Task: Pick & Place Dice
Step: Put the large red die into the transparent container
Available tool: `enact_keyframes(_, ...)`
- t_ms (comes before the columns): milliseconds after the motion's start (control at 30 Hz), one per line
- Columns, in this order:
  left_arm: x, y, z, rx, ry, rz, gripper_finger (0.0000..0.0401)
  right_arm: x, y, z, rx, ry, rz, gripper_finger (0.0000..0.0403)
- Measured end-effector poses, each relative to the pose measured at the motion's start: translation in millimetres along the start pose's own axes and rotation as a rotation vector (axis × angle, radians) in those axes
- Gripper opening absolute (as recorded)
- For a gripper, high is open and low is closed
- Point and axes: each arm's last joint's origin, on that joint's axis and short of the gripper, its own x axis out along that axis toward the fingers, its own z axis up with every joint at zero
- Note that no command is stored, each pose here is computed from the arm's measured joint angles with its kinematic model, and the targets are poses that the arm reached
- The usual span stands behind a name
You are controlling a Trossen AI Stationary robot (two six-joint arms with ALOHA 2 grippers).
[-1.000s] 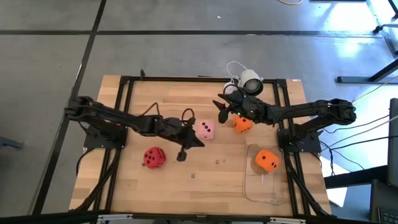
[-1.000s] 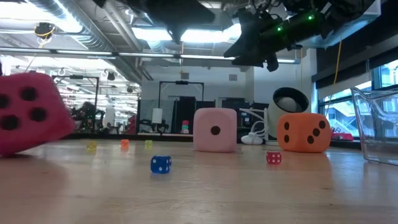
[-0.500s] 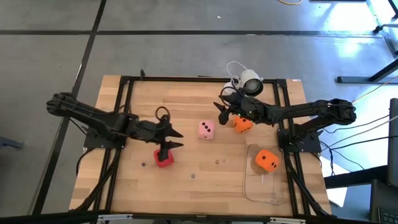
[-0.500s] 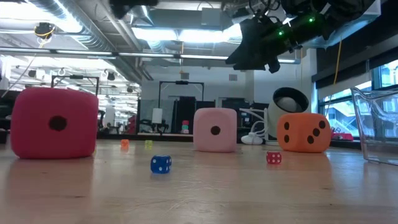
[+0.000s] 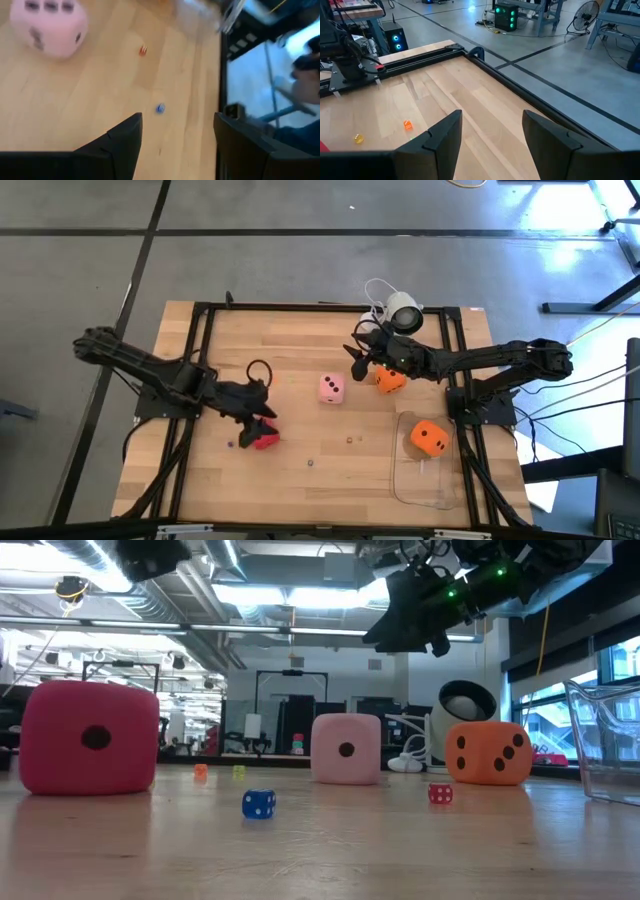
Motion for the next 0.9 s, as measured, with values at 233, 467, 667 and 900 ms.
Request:
enact_keyframes(233, 8, 11, -15, -0.202, 0.11, 0.18, 0.0239, 0, 0, 0, 0.0, -0.001, 0.0, 0.0208)
enact_keyframes(467, 7, 22, -17, -0.209, 0.106, 0.321, 0.024, 0, 0, 0, 0.001, -0.001, 0.0, 0.0208)
enact_keyframes(667, 6, 35, -12, -0.208, 0.125, 0.381, 0.024, 0, 1, 1, 0.029, -0.006, 0.016, 0.0208)
enact_keyframes(900, 7, 56, -9, -0.225, 0.187, 0.373, 0.024, 0, 2, 0, 0.036, 0.005, 0.073, 0.0208)
